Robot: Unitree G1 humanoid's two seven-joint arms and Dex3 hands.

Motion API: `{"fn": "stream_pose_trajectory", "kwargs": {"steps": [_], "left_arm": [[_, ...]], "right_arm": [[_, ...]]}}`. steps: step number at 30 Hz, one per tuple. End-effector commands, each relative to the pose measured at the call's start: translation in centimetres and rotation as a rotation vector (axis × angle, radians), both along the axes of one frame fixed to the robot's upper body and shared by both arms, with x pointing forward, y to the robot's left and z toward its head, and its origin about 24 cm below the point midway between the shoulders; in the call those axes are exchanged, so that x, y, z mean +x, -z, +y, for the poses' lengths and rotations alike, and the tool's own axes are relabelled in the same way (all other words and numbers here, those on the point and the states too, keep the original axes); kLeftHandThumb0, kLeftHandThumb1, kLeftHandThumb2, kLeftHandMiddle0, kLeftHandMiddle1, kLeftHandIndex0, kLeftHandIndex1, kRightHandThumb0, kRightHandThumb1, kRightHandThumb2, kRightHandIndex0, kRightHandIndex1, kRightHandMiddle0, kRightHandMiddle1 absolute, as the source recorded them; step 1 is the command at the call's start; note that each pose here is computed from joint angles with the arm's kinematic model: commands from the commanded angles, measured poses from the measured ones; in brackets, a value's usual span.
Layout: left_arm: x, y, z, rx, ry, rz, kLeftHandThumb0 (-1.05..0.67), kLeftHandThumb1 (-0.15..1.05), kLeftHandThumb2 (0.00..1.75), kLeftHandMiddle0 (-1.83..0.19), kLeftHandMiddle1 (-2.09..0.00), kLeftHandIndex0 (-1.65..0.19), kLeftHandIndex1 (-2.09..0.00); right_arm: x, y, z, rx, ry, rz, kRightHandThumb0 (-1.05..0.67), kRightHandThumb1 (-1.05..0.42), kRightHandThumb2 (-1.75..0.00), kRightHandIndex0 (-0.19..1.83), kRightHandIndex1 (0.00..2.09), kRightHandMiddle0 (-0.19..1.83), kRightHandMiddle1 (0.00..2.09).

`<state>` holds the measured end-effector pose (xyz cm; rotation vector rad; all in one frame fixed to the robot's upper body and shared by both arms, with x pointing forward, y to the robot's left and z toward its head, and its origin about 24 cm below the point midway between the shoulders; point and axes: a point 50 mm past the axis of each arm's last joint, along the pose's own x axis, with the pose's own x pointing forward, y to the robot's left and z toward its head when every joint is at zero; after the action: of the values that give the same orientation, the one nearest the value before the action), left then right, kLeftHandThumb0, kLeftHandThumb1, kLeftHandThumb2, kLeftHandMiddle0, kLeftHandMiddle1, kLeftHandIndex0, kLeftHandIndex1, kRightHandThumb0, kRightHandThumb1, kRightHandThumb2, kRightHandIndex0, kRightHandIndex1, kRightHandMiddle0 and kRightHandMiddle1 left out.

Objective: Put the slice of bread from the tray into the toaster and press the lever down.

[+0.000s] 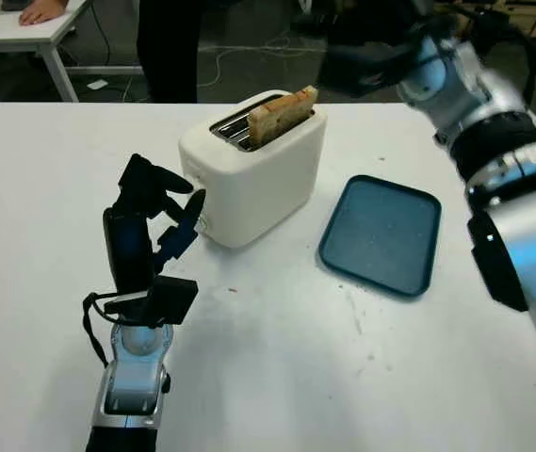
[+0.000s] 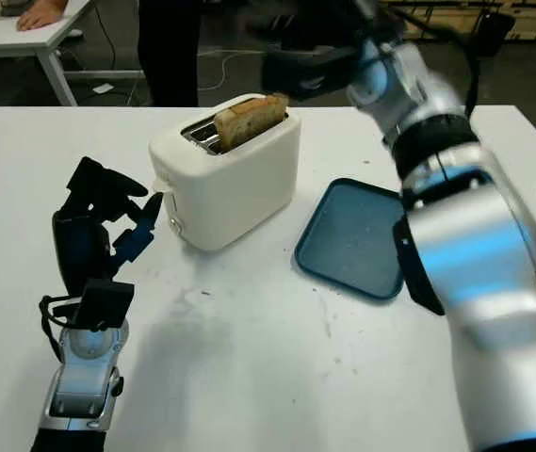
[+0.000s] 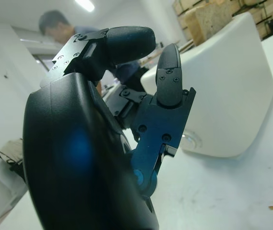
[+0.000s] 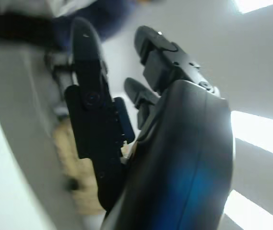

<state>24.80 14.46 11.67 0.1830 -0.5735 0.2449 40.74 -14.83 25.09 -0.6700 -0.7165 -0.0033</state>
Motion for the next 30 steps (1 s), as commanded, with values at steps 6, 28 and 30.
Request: {"fn": "stream_pose_trajectory", "kwargs": {"steps": [6, 28, 30], "left_arm": [[0.2, 0.1, 0.1, 0.017, 0.017, 0.000, -0.23, 0.80, 0.41, -0.91, -1.75, -0.44, -1.67], [0.7, 0.7, 0.3, 0.041, 0.013, 0.039, -0.21, 0.85, 0.31, -0.89, -1.75, -0.49, -1.58], [0.8, 0.8, 0.3, 0.041, 0.013, 0.044, -0.22, 0.86, 0.31, -0.90, -1.75, -0.49, -1.58]], "right_arm": [[-4.2, 12.3, -2.8, 0.323, -0.107, 0.271, -0.36, -0.92, -0.32, 0.80, 0.91, 0.96, 0.20], [-16.5, 17.7, -0.7, 0.593, 0.041, 0.367, -0.39, -0.92, -0.33, 0.69, 1.74, 0.58, 1.35], [-16.4, 17.7, -0.7, 0.610, 0.053, 0.352, -0.40, -0.92, -0.35, 0.71, 1.74, 0.55, 1.42]]}}
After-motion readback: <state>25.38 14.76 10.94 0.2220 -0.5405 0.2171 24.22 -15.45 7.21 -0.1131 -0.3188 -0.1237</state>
